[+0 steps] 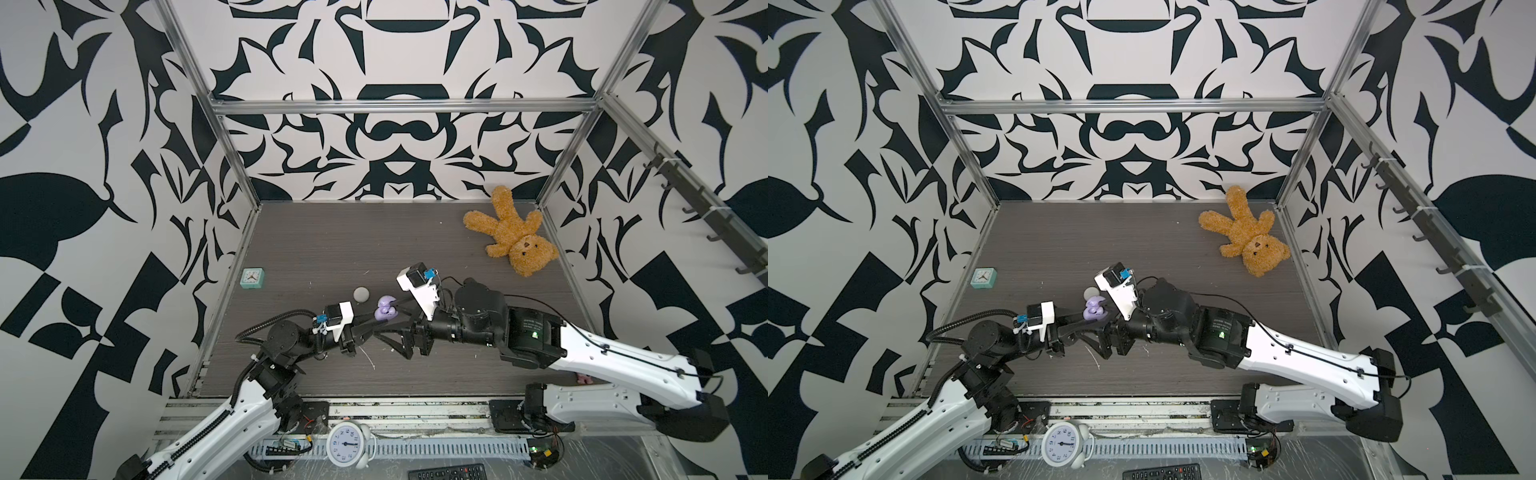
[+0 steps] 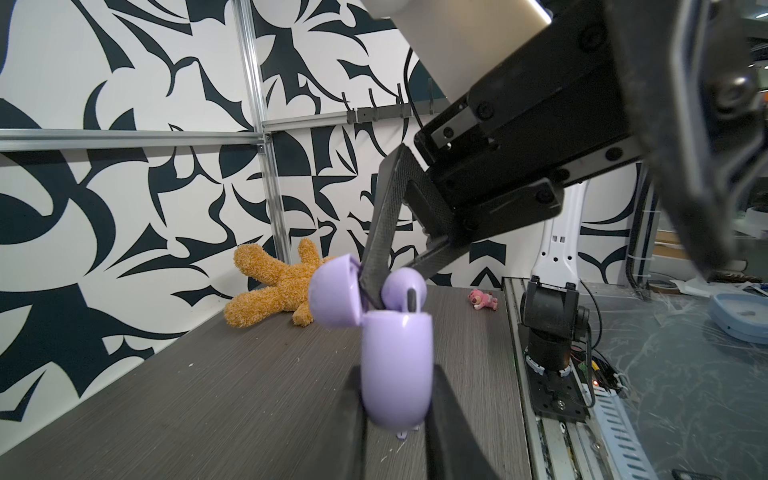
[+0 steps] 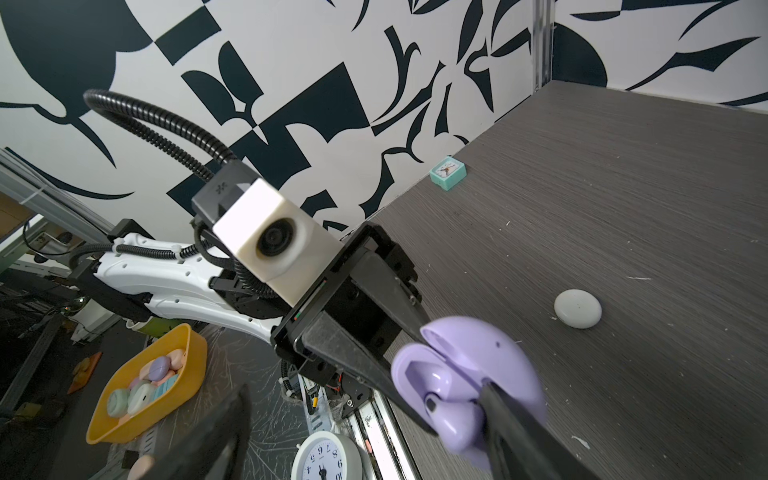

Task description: Insert the wireless bluetooth earbuds into the charging case

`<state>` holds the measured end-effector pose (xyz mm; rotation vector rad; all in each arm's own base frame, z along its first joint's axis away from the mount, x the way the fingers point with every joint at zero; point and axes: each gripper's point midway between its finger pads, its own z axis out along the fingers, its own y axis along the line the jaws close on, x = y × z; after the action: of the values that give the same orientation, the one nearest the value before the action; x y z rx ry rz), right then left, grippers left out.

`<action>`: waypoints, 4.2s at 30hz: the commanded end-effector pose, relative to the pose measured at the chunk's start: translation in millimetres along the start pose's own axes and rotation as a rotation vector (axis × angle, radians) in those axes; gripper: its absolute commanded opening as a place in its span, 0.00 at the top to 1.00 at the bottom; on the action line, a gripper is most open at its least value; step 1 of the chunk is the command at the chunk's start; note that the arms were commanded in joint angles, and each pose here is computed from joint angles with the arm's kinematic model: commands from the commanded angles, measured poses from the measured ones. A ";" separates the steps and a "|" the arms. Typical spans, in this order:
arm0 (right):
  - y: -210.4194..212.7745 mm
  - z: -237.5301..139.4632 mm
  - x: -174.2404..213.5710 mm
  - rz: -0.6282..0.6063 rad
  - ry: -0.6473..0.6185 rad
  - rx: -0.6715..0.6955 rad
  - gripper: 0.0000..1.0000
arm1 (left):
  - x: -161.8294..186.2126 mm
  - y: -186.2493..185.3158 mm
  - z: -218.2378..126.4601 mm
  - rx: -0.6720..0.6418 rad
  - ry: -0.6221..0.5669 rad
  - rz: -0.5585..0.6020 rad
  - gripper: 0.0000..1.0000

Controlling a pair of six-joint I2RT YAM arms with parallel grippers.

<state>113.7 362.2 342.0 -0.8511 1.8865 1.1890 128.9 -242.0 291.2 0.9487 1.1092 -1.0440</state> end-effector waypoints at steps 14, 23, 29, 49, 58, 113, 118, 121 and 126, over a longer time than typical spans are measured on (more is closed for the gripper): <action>19.8 -21.4 -27.8 -0.057 -0.082 -0.056 0.17 | -4.9 -11.0 3.4 0.071 -0.005 -0.068 1.00; 16.8 -27.6 -30.4 -0.056 -0.095 -0.033 0.16 | -9.7 -18.4 4.4 0.123 -0.025 -0.113 1.00; 12.7 -28.5 -28.0 -0.049 -0.079 -0.009 0.16 | -12.5 -18.0 3.4 0.117 -0.035 -0.099 1.00; -1.4 -53.1 -35.5 0.068 -0.124 0.081 0.23 | -13.9 -10.8 2.4 0.067 -0.043 -0.077 1.00; -12.6 -46.1 -17.2 0.233 -0.086 0.110 0.37 | -14.4 -4.0 1.5 0.022 -0.046 -0.061 1.00; -57.8 -23.7 -4.6 0.013 -0.040 0.352 0.46 | -20.3 -17.4 -1.6 0.092 -0.065 -0.066 1.00; -59.4 -21.2 -2.8 -0.003 -0.025 0.362 0.46 | -22.6 -17.7 -2.5 0.089 -0.073 -0.060 1.00; -61.7 -20.9 -2.9 -0.006 -0.026 0.375 0.46 | -21.8 -17.8 -2.8 0.089 -0.072 -0.063 1.00; -57.8 -24.9 -7.1 -0.016 -0.026 0.365 0.46 | -21.8 -18.6 -2.4 0.096 -0.070 -0.067 1.00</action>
<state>156.5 325.4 316.3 -0.6491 2.0138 0.8278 116.3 -243.2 297.1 0.9426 1.1148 -1.1673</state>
